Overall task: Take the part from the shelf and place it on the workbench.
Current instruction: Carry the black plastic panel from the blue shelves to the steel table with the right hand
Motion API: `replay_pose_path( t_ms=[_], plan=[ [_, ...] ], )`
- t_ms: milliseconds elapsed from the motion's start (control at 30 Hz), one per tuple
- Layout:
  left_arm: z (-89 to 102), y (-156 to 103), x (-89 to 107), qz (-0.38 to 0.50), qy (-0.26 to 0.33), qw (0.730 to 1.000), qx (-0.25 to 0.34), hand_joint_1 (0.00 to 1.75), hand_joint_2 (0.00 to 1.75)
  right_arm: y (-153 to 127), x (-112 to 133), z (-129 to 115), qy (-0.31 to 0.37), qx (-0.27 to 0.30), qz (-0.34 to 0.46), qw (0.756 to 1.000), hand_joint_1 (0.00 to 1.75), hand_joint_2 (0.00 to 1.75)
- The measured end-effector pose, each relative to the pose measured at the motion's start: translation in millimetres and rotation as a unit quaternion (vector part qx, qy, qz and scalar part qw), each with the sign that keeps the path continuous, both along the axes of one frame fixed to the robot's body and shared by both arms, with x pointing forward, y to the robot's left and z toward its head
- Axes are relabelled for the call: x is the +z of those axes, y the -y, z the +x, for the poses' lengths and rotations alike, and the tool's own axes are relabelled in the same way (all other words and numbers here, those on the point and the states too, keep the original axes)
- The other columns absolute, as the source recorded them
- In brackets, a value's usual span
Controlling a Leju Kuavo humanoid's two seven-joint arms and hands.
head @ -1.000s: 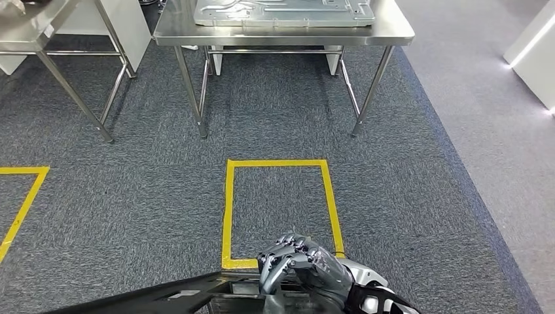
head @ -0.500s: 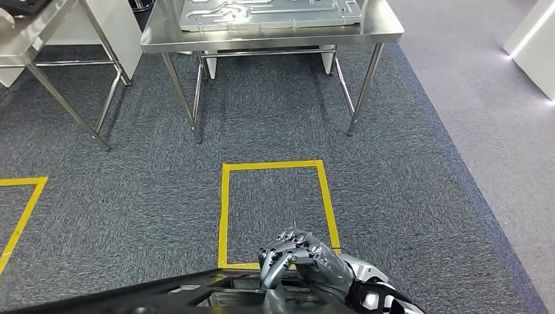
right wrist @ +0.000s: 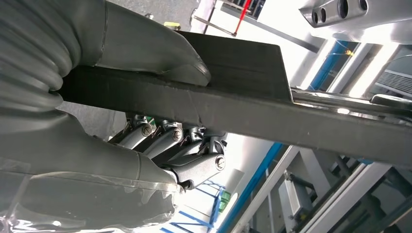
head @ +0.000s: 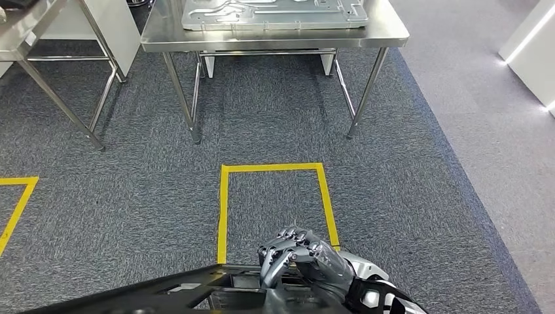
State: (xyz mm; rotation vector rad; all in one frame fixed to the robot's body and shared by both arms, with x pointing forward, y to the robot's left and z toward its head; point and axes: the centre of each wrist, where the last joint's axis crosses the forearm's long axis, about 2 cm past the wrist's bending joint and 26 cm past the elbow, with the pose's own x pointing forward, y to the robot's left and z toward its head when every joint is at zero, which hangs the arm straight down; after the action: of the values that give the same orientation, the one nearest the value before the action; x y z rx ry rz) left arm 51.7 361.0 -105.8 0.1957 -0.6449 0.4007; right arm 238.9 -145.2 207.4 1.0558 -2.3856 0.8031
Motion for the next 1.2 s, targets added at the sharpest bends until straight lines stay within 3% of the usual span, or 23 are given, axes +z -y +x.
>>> replay_pose_path(
  t_ms=[1200],
  plan=[
    [2.0, -2.6, 0.6, 0.002, 0.006, 1.000, -0.003, 0.00, 1.75, 2.8, -1.1, 1.3, 0.000, -0.006, -0.003, 1.000, 1.57, 1.75]
  ],
)
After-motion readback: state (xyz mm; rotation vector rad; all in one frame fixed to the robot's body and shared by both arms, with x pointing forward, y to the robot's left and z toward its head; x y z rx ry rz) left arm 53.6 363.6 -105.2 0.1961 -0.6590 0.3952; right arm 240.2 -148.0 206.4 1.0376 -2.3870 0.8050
